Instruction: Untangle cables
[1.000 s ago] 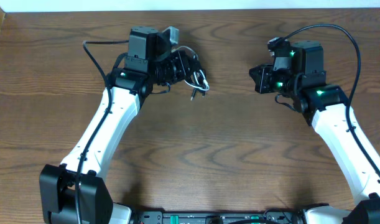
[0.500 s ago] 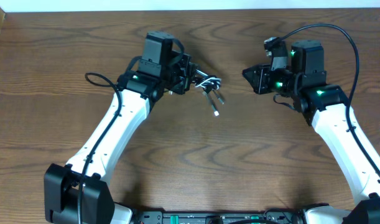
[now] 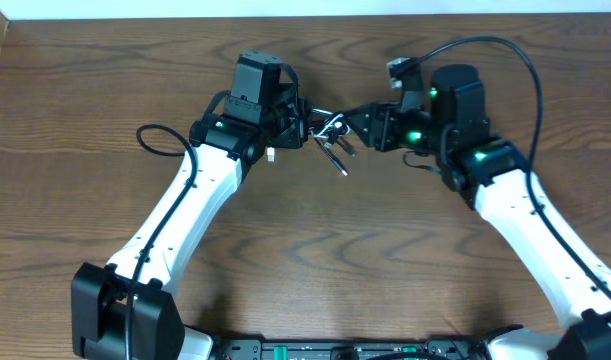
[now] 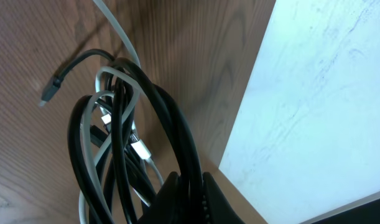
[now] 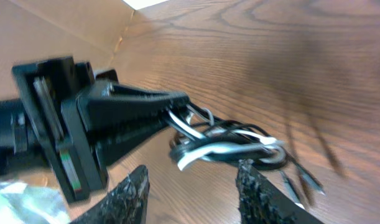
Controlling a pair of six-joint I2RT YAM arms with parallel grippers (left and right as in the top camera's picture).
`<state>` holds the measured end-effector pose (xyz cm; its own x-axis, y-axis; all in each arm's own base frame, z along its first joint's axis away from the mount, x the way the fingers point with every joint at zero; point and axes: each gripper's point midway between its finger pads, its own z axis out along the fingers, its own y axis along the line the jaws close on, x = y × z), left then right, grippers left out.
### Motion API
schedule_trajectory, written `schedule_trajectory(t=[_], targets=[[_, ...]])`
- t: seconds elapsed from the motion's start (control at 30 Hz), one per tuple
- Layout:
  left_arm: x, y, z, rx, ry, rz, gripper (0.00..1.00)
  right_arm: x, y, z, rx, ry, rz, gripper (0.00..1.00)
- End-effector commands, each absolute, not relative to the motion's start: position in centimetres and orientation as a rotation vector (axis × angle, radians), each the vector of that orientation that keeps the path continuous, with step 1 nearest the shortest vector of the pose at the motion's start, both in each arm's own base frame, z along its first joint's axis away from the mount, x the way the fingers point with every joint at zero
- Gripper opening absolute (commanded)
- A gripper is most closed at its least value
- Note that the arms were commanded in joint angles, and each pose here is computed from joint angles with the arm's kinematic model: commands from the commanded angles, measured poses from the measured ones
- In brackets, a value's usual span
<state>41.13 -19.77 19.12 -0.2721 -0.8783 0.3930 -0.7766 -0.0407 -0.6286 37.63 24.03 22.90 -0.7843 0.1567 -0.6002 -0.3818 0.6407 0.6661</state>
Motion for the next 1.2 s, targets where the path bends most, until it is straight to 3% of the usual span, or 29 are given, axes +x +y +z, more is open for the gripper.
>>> schedule_trajectory(t=[0.0,0.4,1.17], targets=[[40.9,-19.4,19.7,-1.783,2.071,-1.205,0.07,38.6,25.0,22.0,0.022,2.274,1.171,0.42],[41.9,-17.6,19.5,-1.379,2.172,-0.992,0.08,39.0,26.1,20.5,0.140,2.320,1.230,0.37],[41.6,-18.7,19.5,-1.293,2.213,-0.987,0.08,38.8,27.7,20.3,0.160,2.314,1.250,0.30]])
